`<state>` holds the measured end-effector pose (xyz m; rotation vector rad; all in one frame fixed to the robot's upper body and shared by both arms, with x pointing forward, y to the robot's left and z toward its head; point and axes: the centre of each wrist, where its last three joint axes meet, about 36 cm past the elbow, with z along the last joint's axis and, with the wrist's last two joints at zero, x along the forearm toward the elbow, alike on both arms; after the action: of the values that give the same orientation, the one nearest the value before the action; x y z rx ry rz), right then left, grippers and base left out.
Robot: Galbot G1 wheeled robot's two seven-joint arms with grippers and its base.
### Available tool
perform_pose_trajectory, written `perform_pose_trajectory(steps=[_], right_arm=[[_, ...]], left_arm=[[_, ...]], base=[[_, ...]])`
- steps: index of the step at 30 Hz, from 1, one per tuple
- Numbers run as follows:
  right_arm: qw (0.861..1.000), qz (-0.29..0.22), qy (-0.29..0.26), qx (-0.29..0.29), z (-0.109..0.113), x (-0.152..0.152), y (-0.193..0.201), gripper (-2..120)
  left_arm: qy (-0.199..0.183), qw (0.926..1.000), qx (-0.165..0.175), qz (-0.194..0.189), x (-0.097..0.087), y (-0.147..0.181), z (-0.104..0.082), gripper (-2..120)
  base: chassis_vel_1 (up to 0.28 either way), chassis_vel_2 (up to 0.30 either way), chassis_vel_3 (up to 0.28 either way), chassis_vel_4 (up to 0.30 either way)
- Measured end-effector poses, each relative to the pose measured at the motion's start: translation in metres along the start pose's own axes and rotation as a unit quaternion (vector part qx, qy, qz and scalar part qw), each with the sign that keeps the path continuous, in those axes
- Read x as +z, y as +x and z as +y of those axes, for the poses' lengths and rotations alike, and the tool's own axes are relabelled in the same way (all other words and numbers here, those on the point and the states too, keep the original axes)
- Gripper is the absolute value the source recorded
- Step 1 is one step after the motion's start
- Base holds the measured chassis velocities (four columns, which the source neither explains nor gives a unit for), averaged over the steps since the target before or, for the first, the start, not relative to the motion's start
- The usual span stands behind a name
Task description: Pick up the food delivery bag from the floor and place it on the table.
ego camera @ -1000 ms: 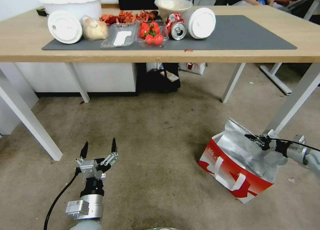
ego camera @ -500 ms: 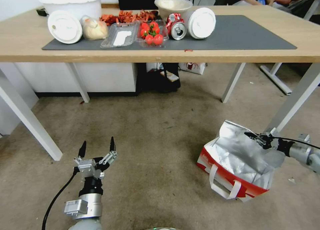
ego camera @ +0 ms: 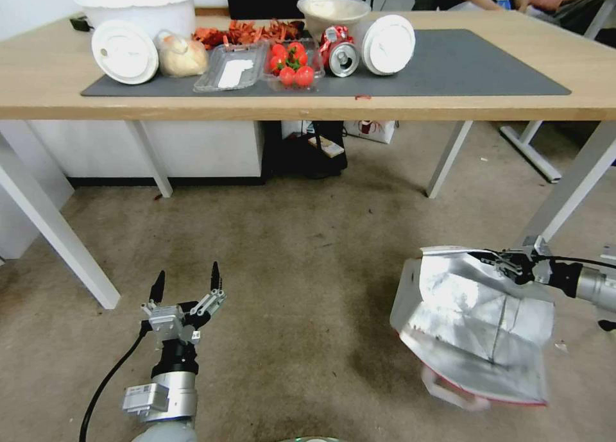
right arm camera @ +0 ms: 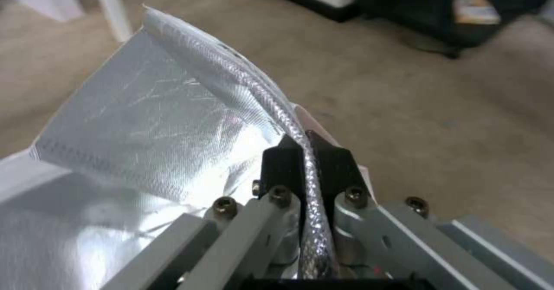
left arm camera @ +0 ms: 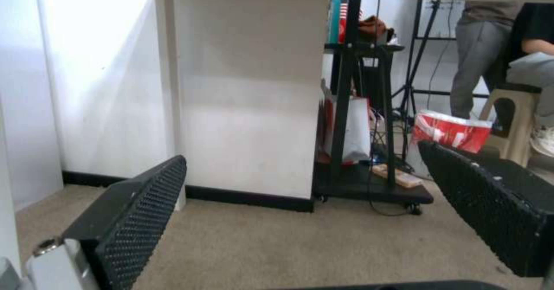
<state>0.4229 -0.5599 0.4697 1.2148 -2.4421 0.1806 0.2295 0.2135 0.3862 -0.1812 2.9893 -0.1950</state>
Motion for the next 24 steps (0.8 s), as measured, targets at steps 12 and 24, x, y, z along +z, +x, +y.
perform_pose_trajectory(steps=[12, 24], right_arm=[[0.994, 0.007, -0.049, -0.096, 0.018, -0.034, -0.007, 0], [0.987, 0.002, -0.083, -0.14, 0.021, -0.041, -0.009, 0]], left_arm=[[0.002, 0.9999, -0.011, 0.01, -0.01, 0.001, -0.003, 100], [0.006, 0.9999, -0.013, 0.007, -0.015, 0.001, -0.005, 100]], base=[[0.0, 0.0, 0.0, 0.0], [0.0, 0.0, 0.0, 0.0]])
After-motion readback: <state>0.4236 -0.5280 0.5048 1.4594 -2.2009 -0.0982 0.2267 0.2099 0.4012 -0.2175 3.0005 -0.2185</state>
